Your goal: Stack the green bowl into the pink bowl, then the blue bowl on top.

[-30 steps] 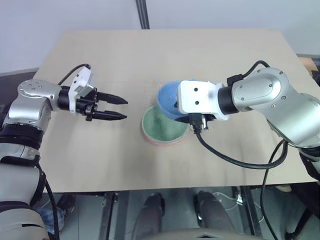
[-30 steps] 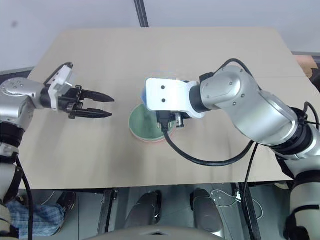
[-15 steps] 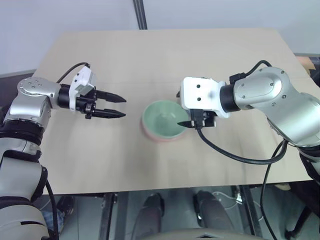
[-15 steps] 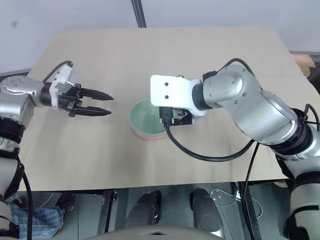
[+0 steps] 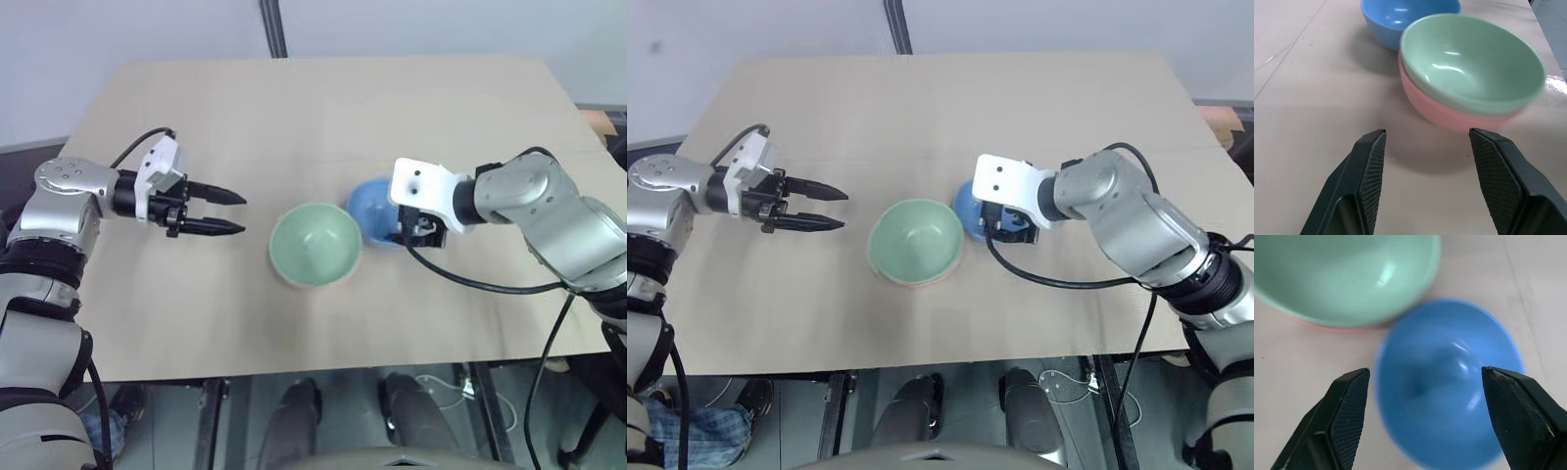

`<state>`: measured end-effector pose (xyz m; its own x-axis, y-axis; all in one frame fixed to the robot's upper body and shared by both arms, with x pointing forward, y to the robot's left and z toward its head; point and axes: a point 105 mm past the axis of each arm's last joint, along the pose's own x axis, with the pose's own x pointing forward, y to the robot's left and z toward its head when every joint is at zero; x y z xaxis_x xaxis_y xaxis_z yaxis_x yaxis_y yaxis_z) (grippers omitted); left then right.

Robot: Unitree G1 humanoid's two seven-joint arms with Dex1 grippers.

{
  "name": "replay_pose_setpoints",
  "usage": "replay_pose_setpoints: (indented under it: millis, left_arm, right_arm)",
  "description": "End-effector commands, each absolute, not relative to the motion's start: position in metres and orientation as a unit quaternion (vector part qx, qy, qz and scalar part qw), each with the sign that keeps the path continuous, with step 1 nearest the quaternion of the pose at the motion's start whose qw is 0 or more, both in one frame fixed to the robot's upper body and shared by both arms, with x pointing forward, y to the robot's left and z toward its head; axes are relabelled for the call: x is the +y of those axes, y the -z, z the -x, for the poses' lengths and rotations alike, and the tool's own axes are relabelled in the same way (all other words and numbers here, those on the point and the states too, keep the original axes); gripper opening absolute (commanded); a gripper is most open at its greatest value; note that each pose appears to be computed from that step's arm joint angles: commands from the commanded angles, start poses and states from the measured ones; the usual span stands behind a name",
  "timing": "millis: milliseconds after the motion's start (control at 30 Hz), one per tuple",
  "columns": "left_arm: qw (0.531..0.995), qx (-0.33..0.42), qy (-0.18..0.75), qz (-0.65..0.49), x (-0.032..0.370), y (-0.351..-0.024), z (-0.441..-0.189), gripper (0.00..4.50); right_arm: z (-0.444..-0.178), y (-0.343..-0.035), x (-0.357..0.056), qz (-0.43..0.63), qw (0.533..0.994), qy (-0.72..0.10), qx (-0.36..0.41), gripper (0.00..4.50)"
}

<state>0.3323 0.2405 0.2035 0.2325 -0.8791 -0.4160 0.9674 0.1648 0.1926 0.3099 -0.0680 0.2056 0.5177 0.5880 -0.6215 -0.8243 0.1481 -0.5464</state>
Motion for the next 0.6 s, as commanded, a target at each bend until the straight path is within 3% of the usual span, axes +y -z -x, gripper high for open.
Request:
replay_pose_setpoints:
  millis: [33,233,400,500,600]
  left_arm:
    - [0.758,0.095,0.606,-0.221,0.246,-0.212,-0.329,2.89]
    - [0.758,0.096,0.607,-0.220,0.246,-0.212,-0.328,2.89]
    - [0.758,0.095,0.608,-0.218,0.245,-0.212,-0.329,2.89]
    - [0.758,0.094,0.608,-0.217,0.245,-0.212,-0.328,2.89]
    - [0.758,0.095,0.609,-0.215,0.245,-0.210,-0.327,2.89]
  right_arm:
    - [-0.298,-0.205,-0.062,0.456,0.733,-0.490,0.121,3.83]
    - [-0.289,-0.189,-0.060,0.452,0.720,-0.507,0.143,3.83]
    - [-0.298,-0.159,-0.071,0.451,0.721,-0.491,0.186,3.83]
    - [-0.303,-0.152,-0.078,0.458,0.722,-0.480,0.193,3.03]
    - [-0.308,-0.152,-0.081,0.462,0.726,-0.473,0.191,1.23]
